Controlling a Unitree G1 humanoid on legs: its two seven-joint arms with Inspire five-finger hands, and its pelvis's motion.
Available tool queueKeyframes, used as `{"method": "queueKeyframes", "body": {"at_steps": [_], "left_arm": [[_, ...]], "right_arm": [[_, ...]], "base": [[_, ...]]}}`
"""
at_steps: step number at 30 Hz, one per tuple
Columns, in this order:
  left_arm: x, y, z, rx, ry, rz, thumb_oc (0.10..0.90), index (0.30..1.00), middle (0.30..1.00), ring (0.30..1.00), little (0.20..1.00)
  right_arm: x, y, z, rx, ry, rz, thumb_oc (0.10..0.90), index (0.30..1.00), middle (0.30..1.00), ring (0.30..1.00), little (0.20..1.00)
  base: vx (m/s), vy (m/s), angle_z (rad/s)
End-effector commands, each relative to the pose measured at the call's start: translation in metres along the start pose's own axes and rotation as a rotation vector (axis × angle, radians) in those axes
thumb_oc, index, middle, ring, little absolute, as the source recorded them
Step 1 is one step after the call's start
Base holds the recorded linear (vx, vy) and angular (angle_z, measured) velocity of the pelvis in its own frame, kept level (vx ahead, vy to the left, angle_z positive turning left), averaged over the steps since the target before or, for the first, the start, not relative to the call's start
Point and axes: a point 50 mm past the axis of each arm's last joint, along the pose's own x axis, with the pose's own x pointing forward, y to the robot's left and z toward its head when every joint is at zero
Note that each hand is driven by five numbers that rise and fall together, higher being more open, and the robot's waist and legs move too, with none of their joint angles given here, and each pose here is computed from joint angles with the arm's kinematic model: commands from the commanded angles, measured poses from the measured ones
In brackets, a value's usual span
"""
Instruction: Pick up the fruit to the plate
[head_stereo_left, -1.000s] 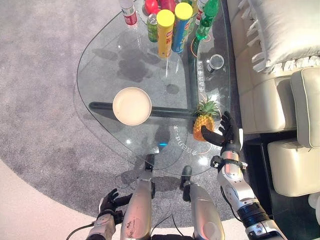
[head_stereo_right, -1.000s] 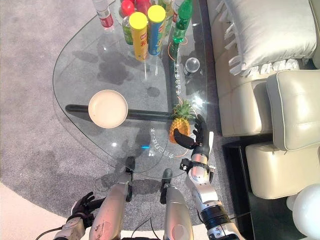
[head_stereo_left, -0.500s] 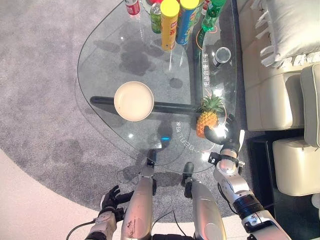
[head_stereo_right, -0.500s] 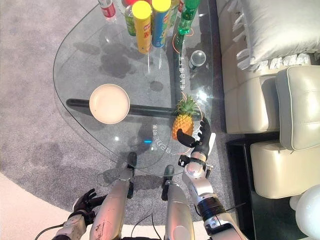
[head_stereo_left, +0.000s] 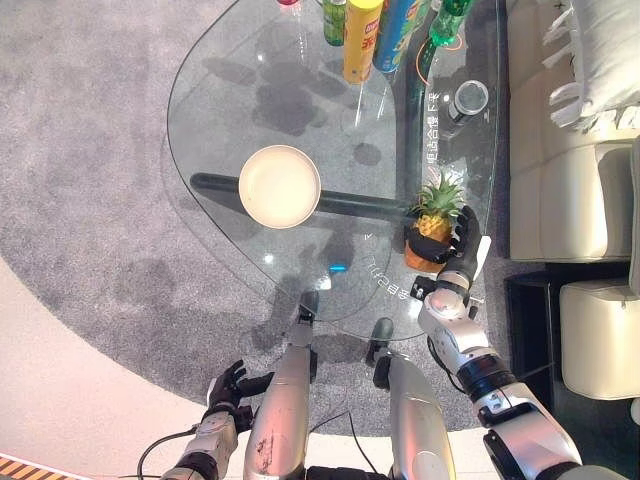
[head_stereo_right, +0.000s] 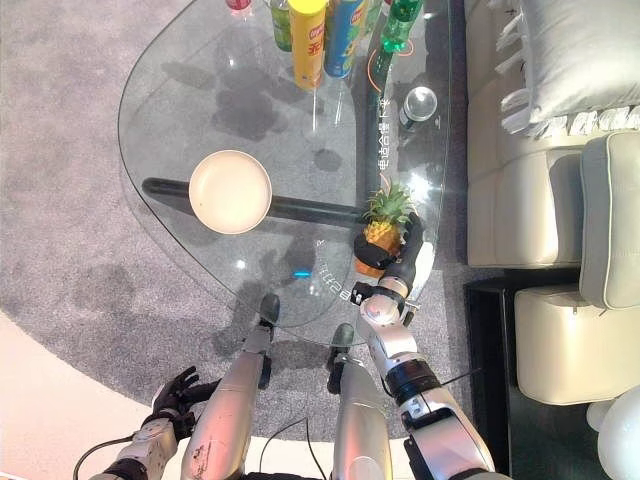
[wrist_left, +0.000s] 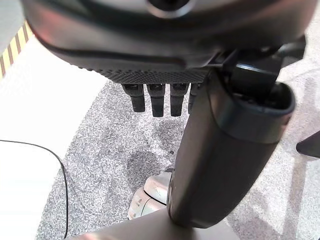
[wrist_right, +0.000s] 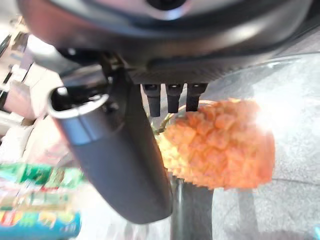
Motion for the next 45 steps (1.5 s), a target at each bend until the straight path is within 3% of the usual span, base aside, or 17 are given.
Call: {"method": "queueKeyframes", "body": {"at_steps": [1,15,34,39,40,44,45], "left_arm": [[-0.002,-0.007,-0.01,0.007,0.027,-0.03,0.8,0.9,0.9,0.9,0.9],[-0.001,-0.015,-0.004,0.012,0.004,-0.063,0.8,0.9,0.9,0.9,0.9],[0.0,-0.019,0.001,-0.021,-0.01,-0.084,0.8,0.9,0.9,0.9,0.9],[0.0,-0.02,0.003,-0.032,-0.016,-0.087,0.8,0.9,0.9,0.9,0.9],[0.0,-0.02,0.002,-0.032,-0.016,-0.089,0.8,0.9,0.9,0.9,0.9],[0.0,-0.018,0.003,-0.023,-0.021,-0.095,0.8,0.9,0.9,0.9,0.9],[0.001,-0.017,0.004,-0.019,-0.024,-0.095,0.8,0.9,0.9,0.9,0.9]], "right_arm": [[0.003,0.0,0.018,0.127,-0.004,-0.008,0.8,0.9,0.9,0.9,0.9],[0.01,-0.011,-0.012,0.068,0.235,-0.222,0.8,0.9,0.9,0.9,0.9],[-0.006,0.012,-0.016,0.197,0.294,-0.1,0.8,0.9,0.9,0.9,0.9],[-0.001,0.009,-0.009,0.099,0.222,-0.093,0.8,0.9,0.9,0.9,0.9],[0.004,0.006,-0.008,0.009,0.183,-0.082,0.8,0.9,0.9,0.9,0.9],[0.018,0.0,0.003,-0.193,0.099,-0.068,0.504,0.646,0.646,0.646,0.604],[0.023,-0.003,0.007,-0.235,0.083,-0.066,0.18,0.368,0.368,0.368,0.28]], "base": [[0.0,0.0,0.0],[0.0,-0.002,0.03],[0.0,0.0,0.0],[0.0,0.0,0.0],[0.0,0.0,0.0],[0.0,-0.003,0.01],[0.02,-0.018,0.04]]}}
